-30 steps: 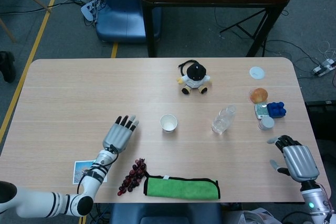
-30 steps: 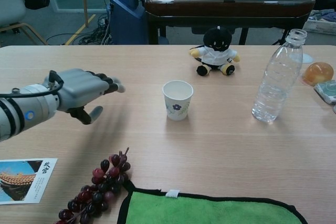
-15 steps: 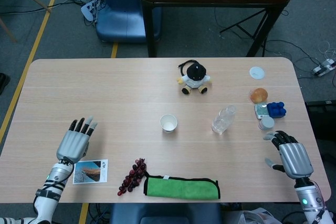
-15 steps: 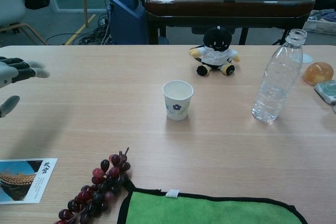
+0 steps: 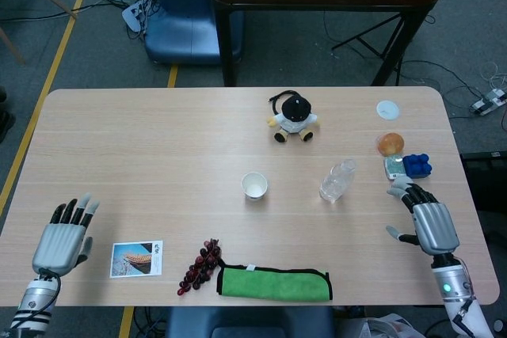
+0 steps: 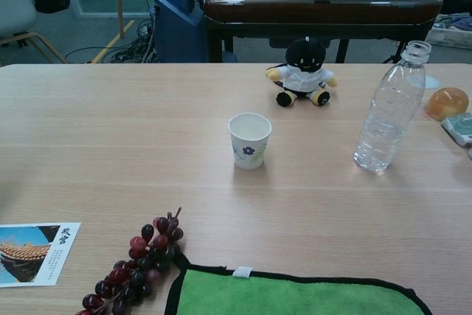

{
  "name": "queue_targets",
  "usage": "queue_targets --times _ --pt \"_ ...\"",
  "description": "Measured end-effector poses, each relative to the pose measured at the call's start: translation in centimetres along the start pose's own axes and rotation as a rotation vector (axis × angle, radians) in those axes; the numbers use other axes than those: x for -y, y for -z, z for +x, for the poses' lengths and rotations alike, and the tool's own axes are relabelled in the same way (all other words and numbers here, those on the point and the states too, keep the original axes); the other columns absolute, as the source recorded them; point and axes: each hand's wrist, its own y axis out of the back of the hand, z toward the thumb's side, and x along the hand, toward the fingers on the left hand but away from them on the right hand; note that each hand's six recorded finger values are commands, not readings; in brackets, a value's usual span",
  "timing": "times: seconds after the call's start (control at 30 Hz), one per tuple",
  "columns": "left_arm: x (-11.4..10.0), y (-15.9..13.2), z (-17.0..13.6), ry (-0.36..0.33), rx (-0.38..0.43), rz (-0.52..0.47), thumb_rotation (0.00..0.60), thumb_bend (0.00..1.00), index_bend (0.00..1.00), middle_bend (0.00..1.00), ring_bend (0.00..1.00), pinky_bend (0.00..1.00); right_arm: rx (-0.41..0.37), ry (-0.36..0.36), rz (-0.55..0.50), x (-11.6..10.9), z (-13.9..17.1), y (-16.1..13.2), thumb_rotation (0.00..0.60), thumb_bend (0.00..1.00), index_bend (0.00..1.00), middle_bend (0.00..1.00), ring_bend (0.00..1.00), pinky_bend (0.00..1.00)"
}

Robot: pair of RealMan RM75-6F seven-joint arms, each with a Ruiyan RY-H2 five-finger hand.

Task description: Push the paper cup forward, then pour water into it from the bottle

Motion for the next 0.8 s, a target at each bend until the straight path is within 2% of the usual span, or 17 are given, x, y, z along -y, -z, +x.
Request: queue_targets --times 0.23,0.8 --pt "1.2 2.7 -1.5 -0.007 -0.043 -0.049 0.6 0.37 0.07 0.0 0.0 0.08 -0.005 0.031 -0.093 0.6 -1.9 -0.6 0.6 0.04 0.28 0.21 0.16 0.31" --pt "2.4 4.0 -2.5 0.014 -0.031 -0.101 0.6 0.38 0.07 0.0 0.0 0.08 0.073 0.064 -0.174 3.2 -6.4 1.1 0.6 0.03 0.24 0.2 0.15 0.31"
